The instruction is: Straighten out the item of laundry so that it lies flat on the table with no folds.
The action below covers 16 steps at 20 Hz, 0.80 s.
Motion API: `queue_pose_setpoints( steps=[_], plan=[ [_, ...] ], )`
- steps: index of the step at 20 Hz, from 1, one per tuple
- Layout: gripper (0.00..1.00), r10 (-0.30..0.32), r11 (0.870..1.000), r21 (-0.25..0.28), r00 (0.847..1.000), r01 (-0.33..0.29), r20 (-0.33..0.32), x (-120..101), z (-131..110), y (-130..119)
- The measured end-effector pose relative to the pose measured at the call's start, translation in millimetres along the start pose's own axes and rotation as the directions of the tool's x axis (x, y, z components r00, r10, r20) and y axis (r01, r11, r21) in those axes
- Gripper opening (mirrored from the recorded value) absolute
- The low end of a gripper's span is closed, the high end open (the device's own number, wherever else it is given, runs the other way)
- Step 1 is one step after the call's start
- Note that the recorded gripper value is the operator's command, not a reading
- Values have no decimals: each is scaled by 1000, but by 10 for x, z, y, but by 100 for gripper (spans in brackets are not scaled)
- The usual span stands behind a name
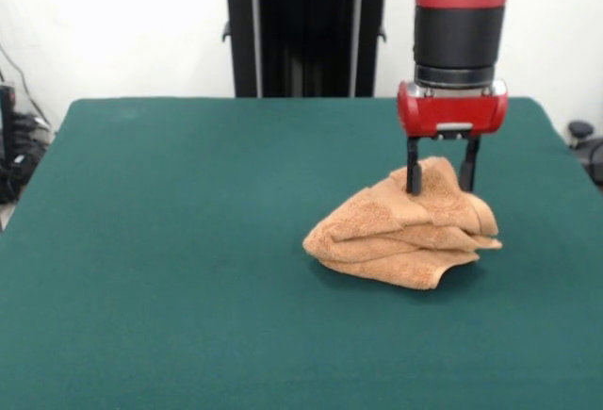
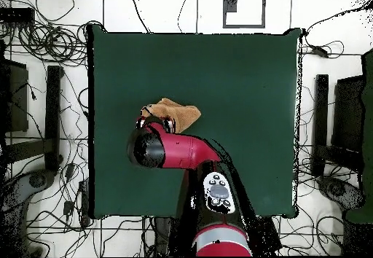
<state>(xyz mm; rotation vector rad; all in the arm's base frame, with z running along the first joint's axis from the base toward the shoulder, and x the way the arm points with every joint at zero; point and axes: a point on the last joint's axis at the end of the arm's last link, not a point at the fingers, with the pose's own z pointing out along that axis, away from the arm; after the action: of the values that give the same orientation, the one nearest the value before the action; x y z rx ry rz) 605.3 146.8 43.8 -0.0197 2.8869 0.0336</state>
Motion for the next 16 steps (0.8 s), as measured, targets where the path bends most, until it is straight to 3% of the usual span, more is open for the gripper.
queue_pose_setpoints(
  steps=[12, 13, 16],
  plan=[
    [100, -31, 999, -6, 999, 31, 7, 76, 53, 191],
    [0, -33, 999, -7, 999, 33, 7, 79, 53, 205],
    [0, -33, 999, -7, 999, 33, 7, 78, 53, 202]
  ],
)
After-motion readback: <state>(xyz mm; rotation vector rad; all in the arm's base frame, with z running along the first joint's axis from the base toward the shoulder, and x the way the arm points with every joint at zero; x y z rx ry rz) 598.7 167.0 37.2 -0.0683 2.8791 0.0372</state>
